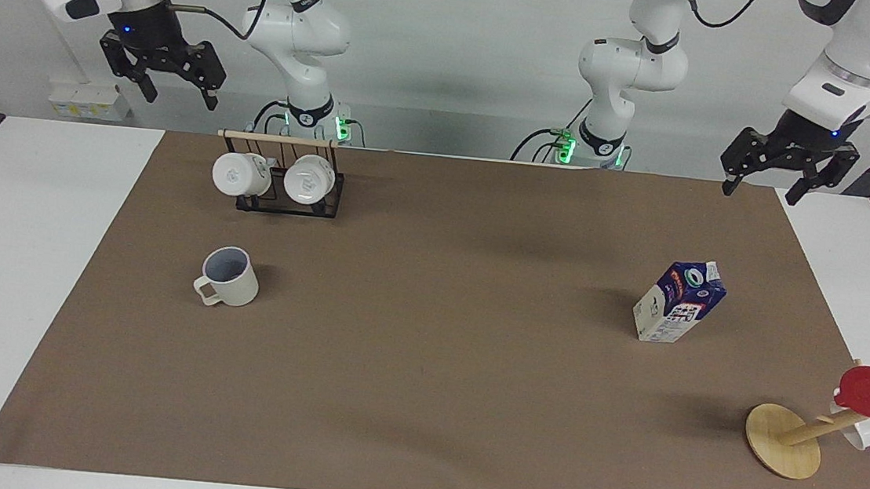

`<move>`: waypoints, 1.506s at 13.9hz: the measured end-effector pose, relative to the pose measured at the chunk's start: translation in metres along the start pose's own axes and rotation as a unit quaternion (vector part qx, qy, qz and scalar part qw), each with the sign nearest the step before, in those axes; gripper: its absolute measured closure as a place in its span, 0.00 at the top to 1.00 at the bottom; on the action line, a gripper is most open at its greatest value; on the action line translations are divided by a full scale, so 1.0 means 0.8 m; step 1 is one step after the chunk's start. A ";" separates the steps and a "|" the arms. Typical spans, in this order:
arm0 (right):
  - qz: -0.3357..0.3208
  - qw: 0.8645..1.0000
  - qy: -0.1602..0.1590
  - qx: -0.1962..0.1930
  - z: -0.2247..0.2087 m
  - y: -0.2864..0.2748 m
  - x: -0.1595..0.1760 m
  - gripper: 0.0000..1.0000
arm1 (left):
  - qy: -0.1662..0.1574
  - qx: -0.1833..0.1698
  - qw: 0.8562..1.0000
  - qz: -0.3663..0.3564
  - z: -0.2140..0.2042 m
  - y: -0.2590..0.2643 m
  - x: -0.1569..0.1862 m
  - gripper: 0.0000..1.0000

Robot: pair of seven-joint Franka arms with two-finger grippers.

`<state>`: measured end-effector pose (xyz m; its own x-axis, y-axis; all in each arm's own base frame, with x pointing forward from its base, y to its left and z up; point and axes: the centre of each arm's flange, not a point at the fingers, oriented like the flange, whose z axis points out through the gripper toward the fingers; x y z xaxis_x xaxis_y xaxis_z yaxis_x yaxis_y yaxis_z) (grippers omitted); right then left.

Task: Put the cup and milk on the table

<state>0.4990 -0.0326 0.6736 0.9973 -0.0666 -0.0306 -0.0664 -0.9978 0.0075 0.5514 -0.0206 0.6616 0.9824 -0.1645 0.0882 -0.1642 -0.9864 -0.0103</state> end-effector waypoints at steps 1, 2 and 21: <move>0.000 1.000 -0.001 0.000 0.003 -0.001 0.001 1.00 | 0.002 0.000 1.000 0.000 0.007 0.000 0.003 1.00; -0.001 1.000 0.004 0.000 0.007 -0.001 0.004 1.00 | 0.005 0.001 1.000 0.000 0.018 -0.001 0.008 1.00; -0.048 0.998 0.046 -0.008 0.324 -0.073 0.102 1.00 | 0.013 0.006 1.000 0.002 0.213 -0.002 0.039 1.00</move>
<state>0.5764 0.0185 0.4114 0.9977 0.0309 0.0600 0.0296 -0.9993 0.0240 0.5973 -0.0251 0.4945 0.9793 -0.1682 0.1130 -0.1668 -0.9858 -0.0220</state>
